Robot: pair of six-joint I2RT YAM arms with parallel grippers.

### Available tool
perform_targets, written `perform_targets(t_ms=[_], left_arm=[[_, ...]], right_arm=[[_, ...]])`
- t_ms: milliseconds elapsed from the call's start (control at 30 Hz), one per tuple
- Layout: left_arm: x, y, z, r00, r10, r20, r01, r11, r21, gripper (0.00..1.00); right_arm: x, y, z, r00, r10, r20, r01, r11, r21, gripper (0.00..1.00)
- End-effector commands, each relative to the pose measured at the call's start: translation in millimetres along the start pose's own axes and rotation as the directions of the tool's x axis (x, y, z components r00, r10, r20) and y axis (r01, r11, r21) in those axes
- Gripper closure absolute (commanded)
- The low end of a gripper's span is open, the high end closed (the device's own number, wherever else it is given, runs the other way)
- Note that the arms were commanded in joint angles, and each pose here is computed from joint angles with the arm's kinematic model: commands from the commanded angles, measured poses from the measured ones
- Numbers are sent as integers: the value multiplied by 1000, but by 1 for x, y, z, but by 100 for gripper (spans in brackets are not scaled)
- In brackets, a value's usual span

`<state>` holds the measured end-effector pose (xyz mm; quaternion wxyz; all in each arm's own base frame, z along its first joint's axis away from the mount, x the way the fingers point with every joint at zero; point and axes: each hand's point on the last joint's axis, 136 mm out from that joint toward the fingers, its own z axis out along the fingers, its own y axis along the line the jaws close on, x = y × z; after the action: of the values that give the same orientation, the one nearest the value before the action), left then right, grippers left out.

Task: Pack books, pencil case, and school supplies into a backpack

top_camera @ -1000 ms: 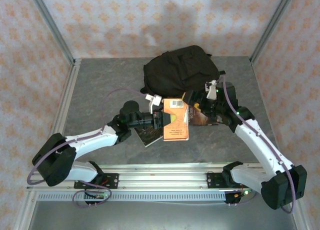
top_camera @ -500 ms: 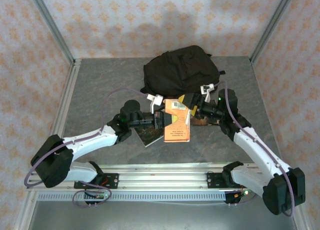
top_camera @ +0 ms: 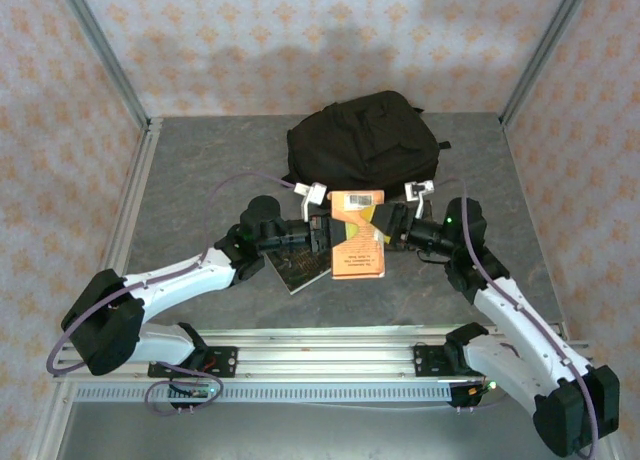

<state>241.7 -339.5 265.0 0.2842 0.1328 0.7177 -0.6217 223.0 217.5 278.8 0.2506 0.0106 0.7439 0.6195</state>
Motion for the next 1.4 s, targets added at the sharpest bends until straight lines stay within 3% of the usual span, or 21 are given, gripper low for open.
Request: perform_targets(t_ms=[0, 100, 233, 300, 400, 500, 567, 667, 867, 1067, 1367], left_arm=[[-16, -24, 2, 999, 34, 38, -36, 997, 67, 100], [-16, -25, 2, 999, 30, 36, -33, 997, 68, 100], [-17, -25, 1, 999, 17, 37, -19, 998, 62, 98], [-18, -20, 1, 999, -1, 42, 0, 1000, 29, 82], [-24, -11, -4, 995, -58, 86, 61, 998, -30, 48], [-35, 1, -16, 968, -145, 207, 164, 983, -77, 32], [-44, 9, -28, 930, -199, 310, 235, 968, -83, 27], [-51, 9, -39, 873, -235, 429, 288, 956, -63, 22], [-59, 0, -36, 821, -267, 505, 323, 946, -25, 22], [-56, 23, -29, 756, -350, 554, 431, 902, -18, 20], [-59, 10, -1, 770, -354, 531, 417, 909, 1, 8]], right_arm=[[-3, 15, -2, 999, -37, 20, 38, 998, -48, 48], [-4, 16, -1, 999, -39, 24, 40, 998, -47, 73], [-5, 14, -2, 998, -51, 34, 52, 998, -24, 99], [-12, 10, -5, 995, -52, 81, 51, 999, 17, 100], [-32, 9, -19, 972, -41, 232, 24, 997, 79, 100], [-61, 2, -46, 886, 32, 462, -101, 987, 126, 100], [-75, -3, -66, 790, 100, 604, -193, 977, 91, 100], [-87, -7, -79, 698, 173, 695, -278, 960, 40, 100], [-97, -2, -67, 664, 250, 705, -318, 947, -36, 100], [-100, -8, -64, 627, 291, 723, -349, 934, -73, 100], [-103, -6, -58, 621, 316, 718, -353, 930, -104, 100]])
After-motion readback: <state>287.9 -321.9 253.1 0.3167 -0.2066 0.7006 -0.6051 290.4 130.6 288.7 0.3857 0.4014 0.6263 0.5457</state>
